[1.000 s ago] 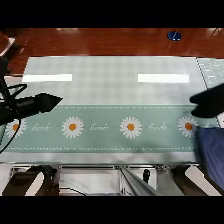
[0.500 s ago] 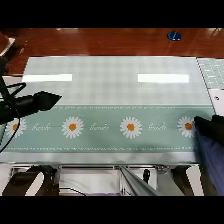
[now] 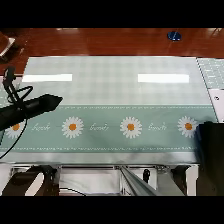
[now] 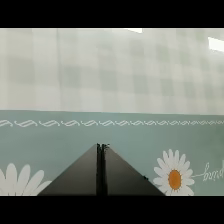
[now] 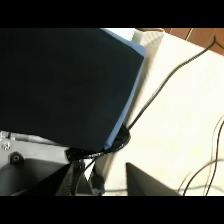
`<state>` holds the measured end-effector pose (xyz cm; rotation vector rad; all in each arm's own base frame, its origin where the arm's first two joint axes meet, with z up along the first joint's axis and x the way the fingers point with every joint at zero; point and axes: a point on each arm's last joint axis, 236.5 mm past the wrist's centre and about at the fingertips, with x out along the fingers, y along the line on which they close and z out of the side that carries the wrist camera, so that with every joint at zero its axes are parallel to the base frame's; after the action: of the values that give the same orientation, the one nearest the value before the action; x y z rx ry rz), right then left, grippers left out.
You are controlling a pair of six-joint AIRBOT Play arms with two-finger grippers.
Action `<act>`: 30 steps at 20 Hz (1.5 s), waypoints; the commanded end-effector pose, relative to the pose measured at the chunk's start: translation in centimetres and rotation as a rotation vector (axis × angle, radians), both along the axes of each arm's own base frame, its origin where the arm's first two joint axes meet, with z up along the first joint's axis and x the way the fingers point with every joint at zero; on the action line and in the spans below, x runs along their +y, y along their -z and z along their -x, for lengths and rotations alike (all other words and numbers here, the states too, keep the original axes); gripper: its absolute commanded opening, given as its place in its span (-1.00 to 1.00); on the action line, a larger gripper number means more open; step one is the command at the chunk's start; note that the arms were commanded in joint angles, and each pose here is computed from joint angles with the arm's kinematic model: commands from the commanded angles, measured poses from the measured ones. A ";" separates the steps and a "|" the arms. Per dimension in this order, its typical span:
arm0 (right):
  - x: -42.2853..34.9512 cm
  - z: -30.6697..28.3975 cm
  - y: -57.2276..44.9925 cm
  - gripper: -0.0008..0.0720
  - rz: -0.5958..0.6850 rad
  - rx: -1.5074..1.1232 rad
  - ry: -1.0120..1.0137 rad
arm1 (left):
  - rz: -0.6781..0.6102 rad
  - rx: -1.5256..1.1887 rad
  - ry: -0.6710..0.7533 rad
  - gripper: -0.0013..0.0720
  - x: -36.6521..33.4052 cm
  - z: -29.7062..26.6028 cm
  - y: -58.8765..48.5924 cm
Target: Fold the shirts.
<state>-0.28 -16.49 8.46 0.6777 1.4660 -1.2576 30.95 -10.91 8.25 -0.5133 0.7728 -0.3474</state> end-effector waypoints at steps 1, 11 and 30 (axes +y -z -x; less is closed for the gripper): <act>-1.4 -2.0 -0.4 0.17 0.028 -0.057 -0.051 | -0.010 -0.030 -0.050 -0.90 0.8 -2.0 0.3; 18.1 -38.5 -7.3 0.16 -0.260 -0.964 -0.954 | -0.055 -0.161 0.245 -0.90 -7.8 -8.0 -10.1; 29.6 -40.6 6.5 -0.91 -0.109 -0.466 -1.469 | -0.501 0.283 0.234 -0.90 -3.8 -6.5 6.5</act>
<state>40.28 13.21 2.02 -0.1364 1.1464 0.1305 37.49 -14.82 1.88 0.0000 1.1513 -0.2923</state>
